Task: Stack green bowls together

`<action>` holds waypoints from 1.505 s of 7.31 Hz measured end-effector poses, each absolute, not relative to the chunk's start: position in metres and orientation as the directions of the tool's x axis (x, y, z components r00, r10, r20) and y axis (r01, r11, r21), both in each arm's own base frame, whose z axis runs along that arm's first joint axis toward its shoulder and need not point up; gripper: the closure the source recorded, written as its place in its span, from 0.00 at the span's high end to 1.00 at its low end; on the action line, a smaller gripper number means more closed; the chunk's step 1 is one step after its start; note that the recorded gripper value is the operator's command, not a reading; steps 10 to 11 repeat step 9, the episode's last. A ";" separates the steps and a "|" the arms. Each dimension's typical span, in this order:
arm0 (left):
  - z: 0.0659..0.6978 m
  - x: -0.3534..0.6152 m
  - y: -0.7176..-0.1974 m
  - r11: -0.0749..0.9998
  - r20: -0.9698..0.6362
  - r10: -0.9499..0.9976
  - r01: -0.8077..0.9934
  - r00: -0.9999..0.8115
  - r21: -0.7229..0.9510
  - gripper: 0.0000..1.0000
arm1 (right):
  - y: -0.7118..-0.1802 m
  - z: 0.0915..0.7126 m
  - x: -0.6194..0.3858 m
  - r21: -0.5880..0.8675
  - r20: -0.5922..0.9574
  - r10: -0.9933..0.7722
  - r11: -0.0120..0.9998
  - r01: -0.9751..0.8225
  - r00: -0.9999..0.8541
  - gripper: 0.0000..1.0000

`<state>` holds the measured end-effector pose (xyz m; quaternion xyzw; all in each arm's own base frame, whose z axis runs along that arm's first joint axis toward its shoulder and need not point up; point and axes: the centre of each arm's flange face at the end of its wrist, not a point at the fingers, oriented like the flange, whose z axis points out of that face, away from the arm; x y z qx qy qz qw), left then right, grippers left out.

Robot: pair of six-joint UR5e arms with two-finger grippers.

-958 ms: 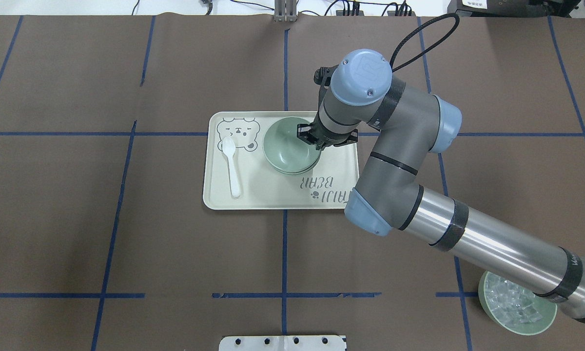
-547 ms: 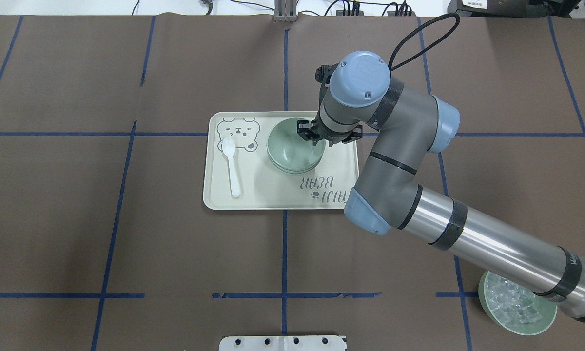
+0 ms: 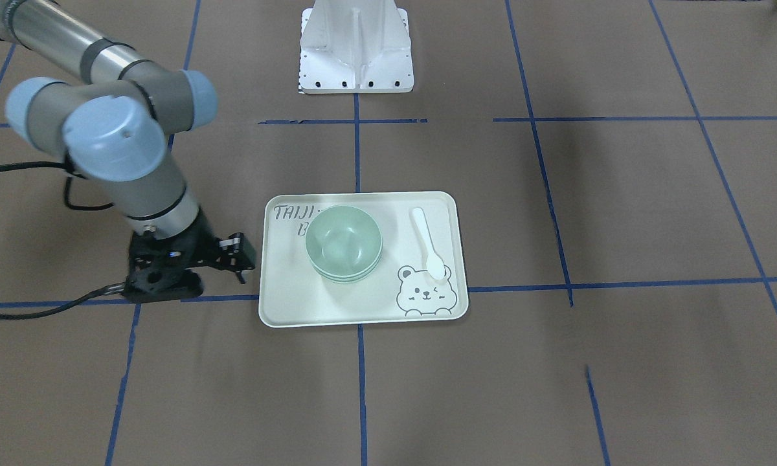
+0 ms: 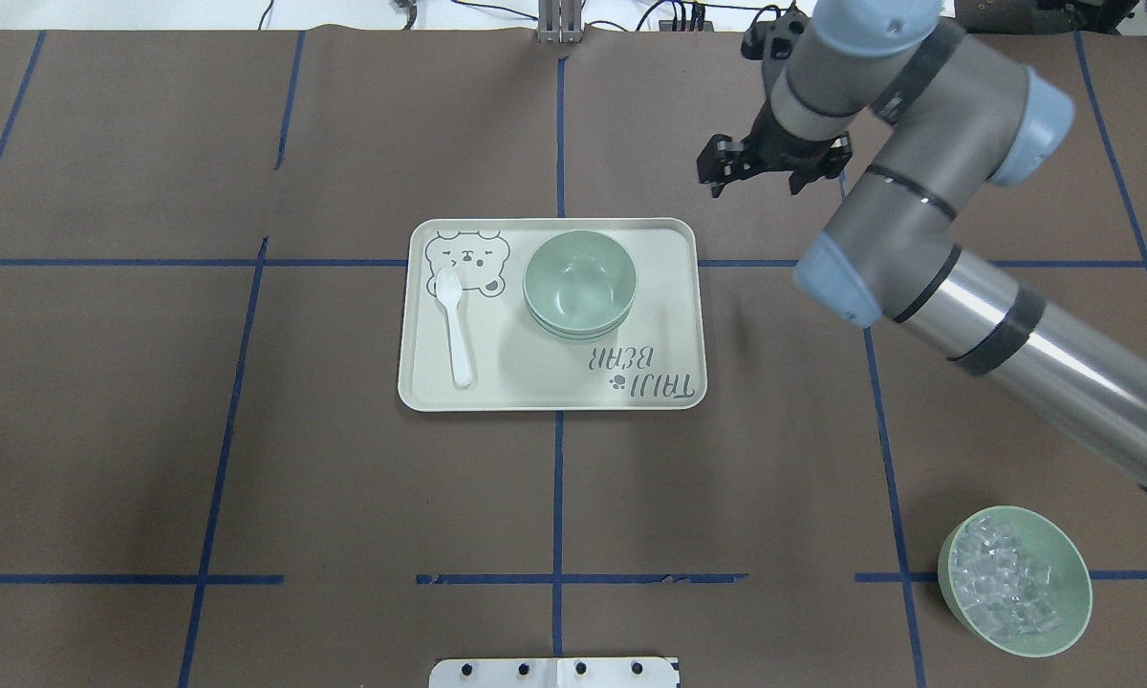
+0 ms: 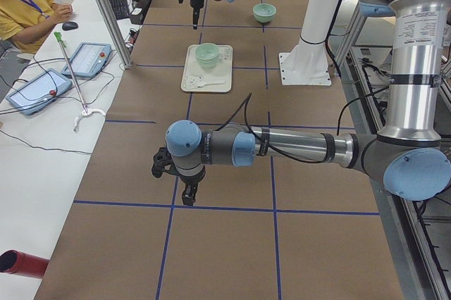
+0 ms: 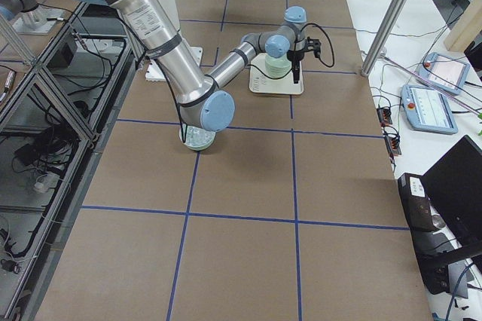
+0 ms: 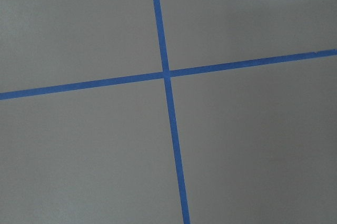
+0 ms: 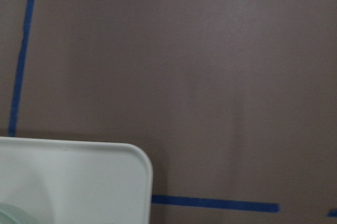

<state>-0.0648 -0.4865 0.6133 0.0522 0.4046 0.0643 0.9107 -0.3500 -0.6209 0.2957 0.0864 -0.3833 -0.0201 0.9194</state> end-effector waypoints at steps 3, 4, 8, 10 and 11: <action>0.608 -0.065 -0.487 0.984 -0.724 0.169 -0.077 0.669 0.159 1.00 | -0.648 0.441 -0.124 0.287 0.640 -0.342 0.937 0.199 0.688 1.00; 0.608 -0.065 -0.488 0.984 -0.723 0.170 -0.077 0.669 0.160 1.00 | -0.625 0.501 -0.069 0.289 0.630 -0.368 0.928 0.233 0.684 1.00; 0.607 -0.065 -0.488 0.984 -0.723 0.172 -0.077 0.669 0.162 1.00 | -0.537 0.624 0.024 0.140 0.658 -0.217 0.976 0.166 0.722 1.00; 0.607 -0.065 -0.488 0.984 -0.723 0.171 -0.077 0.669 0.162 1.00 | -0.534 0.626 0.025 0.124 0.660 -0.196 0.981 0.152 0.725 1.00; 0.607 -0.065 -0.488 0.984 -0.723 0.171 -0.077 0.669 0.162 1.00 | -0.534 0.626 0.025 0.124 0.660 -0.196 0.981 0.152 0.725 1.00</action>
